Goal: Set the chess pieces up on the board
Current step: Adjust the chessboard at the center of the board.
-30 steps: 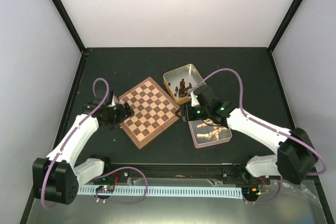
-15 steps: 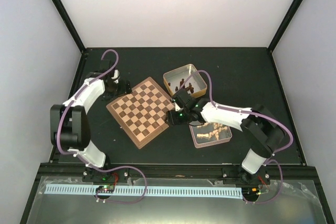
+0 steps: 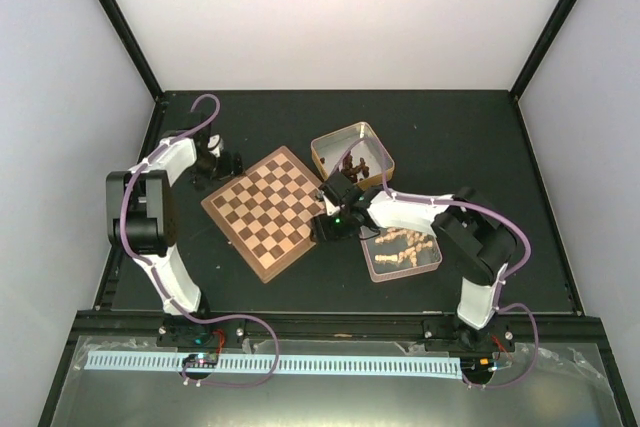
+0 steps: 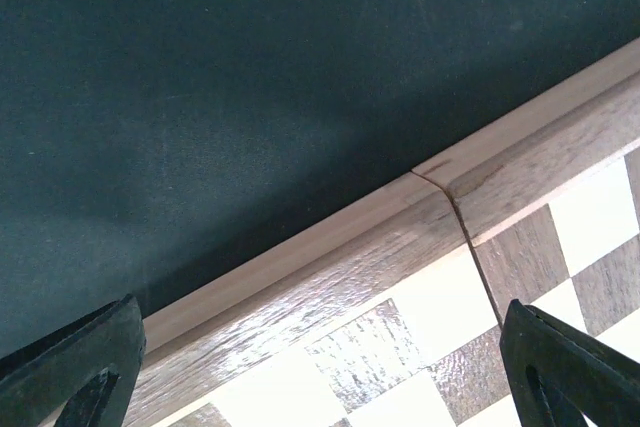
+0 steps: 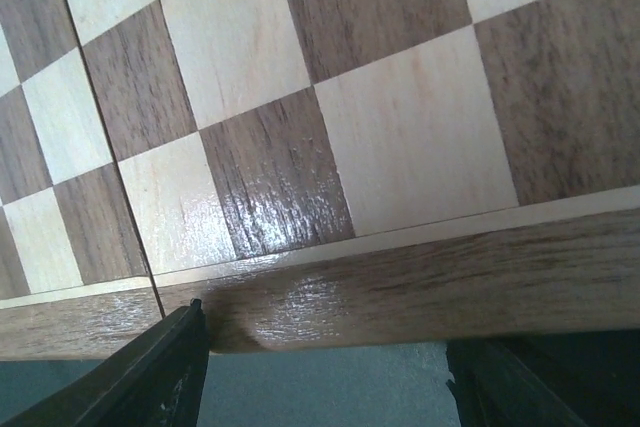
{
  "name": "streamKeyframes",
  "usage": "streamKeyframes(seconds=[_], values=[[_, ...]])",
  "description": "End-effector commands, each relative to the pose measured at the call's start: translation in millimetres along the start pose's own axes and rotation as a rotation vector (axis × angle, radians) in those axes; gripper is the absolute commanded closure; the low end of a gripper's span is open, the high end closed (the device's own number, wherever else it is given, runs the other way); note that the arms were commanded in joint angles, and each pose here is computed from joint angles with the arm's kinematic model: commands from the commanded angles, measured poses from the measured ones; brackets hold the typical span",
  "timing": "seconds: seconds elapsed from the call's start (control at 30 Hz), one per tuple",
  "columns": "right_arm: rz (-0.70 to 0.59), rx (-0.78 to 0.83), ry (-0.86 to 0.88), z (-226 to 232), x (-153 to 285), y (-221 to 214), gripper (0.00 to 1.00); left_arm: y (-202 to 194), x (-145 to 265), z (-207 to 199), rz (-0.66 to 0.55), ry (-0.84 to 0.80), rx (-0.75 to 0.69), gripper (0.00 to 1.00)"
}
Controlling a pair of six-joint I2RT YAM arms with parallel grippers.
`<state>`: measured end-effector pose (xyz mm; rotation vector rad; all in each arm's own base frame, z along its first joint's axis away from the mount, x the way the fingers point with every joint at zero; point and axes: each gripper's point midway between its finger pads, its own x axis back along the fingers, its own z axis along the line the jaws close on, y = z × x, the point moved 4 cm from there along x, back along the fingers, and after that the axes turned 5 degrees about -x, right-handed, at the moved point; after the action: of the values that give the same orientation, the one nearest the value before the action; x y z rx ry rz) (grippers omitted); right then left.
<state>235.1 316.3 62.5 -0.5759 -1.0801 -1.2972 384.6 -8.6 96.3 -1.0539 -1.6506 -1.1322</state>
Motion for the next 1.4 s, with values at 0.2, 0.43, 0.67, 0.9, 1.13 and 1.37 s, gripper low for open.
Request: streamKeyframes(seconds=[0.2, 0.43, 0.67, 0.9, 1.13, 1.37], values=[[-0.063, 0.012, -0.011, 7, -11, 28, 0.36, 3, -13, 6, 0.051, -0.140, 0.034, 0.03], [-0.161, -0.036, -0.028, 5, -9, 60, 0.48, -16, -26, 22, 0.116, -0.132, 0.128, 0.06], [-0.262, -0.083, -0.026, 8, -5, 96, 0.63, -43, -25, 29, 0.139, -0.131, 0.199, 0.13], [-0.314, -0.118, -0.016, 11, -1, 115, 0.67, -86, -21, 24, 0.169, -0.190, 0.269, 0.22], [-0.394, -0.104, 0.033, 26, 46, 123, 0.53, -113, -12, 19, 0.150, -0.239, 0.297, 0.25], [-0.471, -0.116, 0.007, 6, 112, 99, 0.38, -122, 2, 14, 0.109, -0.266, 0.280, 0.25]])
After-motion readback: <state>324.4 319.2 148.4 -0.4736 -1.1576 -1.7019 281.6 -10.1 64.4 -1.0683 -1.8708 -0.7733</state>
